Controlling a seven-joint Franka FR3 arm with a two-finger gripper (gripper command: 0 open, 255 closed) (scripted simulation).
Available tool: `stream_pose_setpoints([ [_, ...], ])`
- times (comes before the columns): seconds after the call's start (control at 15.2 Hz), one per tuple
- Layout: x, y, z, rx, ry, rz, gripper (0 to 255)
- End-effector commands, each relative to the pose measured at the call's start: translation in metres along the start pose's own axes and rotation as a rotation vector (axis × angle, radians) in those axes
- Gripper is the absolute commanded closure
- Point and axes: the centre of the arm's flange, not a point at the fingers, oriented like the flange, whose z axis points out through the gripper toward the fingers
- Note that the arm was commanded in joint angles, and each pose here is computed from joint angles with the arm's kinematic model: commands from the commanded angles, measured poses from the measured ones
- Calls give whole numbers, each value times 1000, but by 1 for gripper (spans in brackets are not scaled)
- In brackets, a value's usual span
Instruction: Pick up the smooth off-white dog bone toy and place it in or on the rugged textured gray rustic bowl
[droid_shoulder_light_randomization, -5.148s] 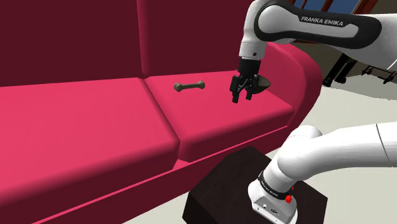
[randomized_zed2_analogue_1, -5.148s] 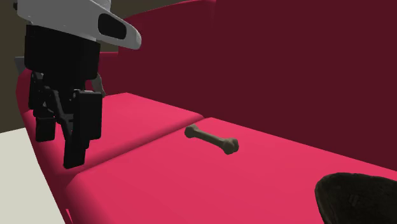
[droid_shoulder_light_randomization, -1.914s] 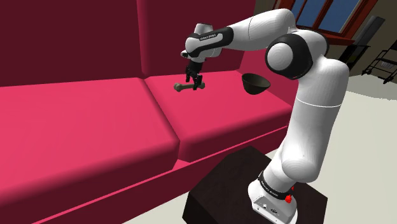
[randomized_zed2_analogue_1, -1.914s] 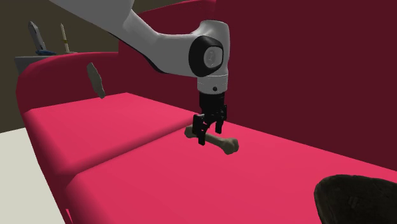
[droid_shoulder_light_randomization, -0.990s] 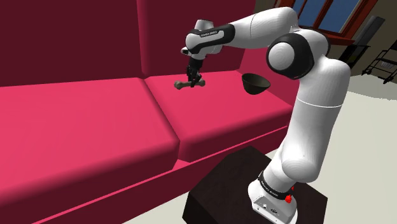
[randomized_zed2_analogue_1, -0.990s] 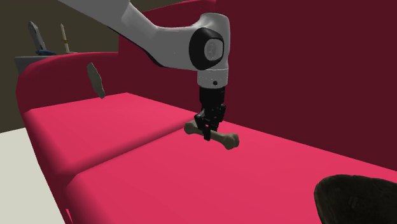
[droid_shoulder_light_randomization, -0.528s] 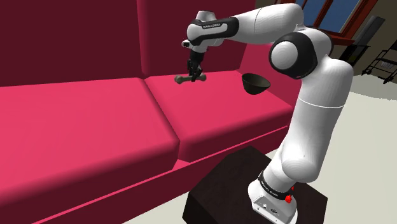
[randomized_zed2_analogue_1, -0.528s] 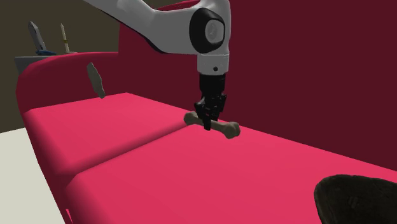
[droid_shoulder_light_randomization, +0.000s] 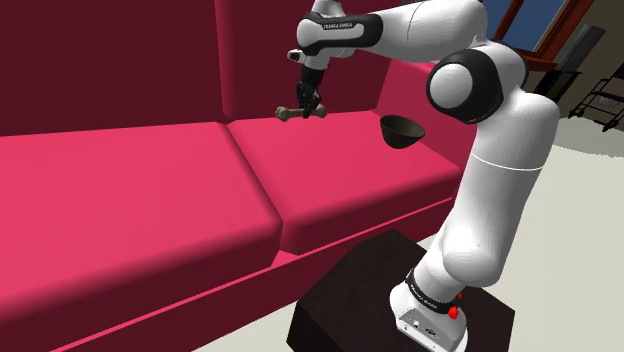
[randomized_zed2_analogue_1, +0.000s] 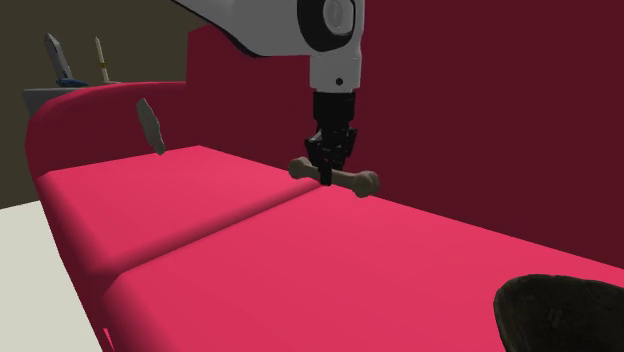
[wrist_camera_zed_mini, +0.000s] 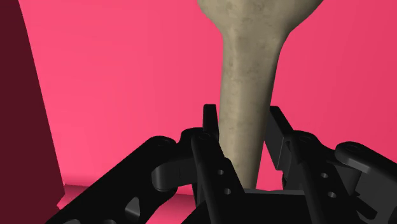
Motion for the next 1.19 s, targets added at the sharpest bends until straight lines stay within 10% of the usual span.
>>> stream_pose_setpoints([
  [0.0, 1, 1, -12, 0, 0, 0, 255],
  [1.12, -34, -9, -84, 0, 0, 0, 255],
])
